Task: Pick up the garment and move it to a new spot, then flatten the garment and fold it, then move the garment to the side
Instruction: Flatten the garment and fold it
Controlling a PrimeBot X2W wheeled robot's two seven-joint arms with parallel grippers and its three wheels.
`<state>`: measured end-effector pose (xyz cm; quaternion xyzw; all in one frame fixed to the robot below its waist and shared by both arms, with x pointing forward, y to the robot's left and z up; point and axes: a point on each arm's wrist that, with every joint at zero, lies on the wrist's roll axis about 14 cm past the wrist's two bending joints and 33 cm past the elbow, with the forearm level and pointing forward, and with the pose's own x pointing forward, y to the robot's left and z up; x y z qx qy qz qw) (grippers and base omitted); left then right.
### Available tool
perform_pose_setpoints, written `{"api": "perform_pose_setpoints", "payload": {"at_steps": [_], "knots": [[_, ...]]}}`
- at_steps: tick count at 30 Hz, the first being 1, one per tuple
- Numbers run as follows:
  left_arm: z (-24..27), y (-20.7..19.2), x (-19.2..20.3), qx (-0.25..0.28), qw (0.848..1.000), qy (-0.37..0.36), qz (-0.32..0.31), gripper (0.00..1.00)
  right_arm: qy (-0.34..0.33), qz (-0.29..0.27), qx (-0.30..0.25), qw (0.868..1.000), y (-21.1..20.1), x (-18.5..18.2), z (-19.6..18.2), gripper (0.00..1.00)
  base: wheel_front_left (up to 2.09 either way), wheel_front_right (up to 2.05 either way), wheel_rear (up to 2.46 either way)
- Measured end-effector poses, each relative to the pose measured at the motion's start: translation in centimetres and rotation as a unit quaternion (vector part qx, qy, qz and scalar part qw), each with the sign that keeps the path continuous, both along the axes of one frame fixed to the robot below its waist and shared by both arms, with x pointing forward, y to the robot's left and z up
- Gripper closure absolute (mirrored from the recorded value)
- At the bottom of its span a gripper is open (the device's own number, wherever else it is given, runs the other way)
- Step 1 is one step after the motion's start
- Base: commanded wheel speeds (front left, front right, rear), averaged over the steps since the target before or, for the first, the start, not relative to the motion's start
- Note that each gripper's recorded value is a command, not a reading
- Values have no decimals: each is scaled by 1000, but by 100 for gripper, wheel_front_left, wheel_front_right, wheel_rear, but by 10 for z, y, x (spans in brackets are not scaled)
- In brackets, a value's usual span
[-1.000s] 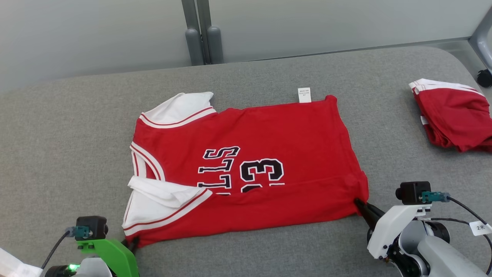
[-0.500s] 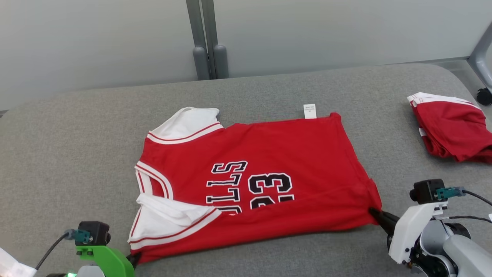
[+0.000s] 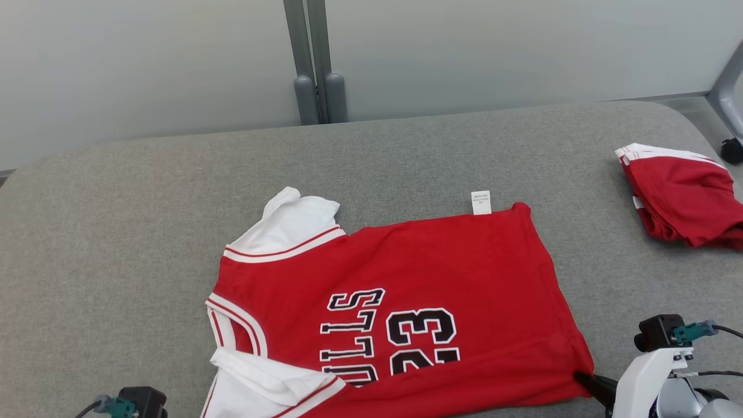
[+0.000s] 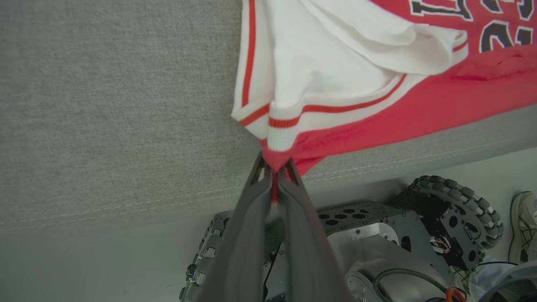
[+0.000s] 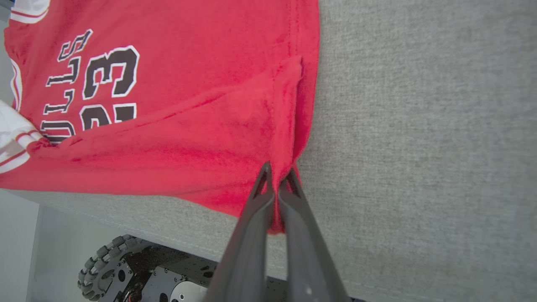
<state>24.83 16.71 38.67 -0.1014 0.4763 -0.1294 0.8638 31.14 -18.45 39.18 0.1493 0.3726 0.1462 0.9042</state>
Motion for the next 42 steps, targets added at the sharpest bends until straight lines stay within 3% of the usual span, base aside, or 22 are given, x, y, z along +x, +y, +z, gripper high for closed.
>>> {"api": "perform_pose_setpoints", "payload": {"at_steps": [1,2,3,4,8,15,21,29,42], "knots": [[-1,0,-2,0,1000,5,2,40,3,0,2,1000,2,-1,-1,58,0,0,0],[-2,0,-2,0,1000,7,3,0,4,0,1,1000,2,-2,-1,29,0,0,0],[-3,0,-3,0,1000,9,3,0,4,-1,1,1000,1,-2,0,9,0,0,0],[-4,1,-3,3,1000,10,4,0,3,-3,2,1000,1,-1,1,0,0,0,0],[3,5,9,12,1000,-14,3,0,-19,-13,-2,1000,-5,6,13,0,0,0,0],[54,17,77,33,989,-144,-4,0,-125,-33,-2,992,-13,41,65,0,0,0,0],[87,5,134,45,978,-192,-62,0,-191,-50,-12,980,-16,87,95,0,0,0,0],[88,-30,203,48,973,-173,-144,0,-181,-54,-27,982,-17,149,90,0,0,0,0],[36,-52,277,86,968,-106,-212,0,-107,-23,-36,993,10,207,29,0,0,0,0]]}}
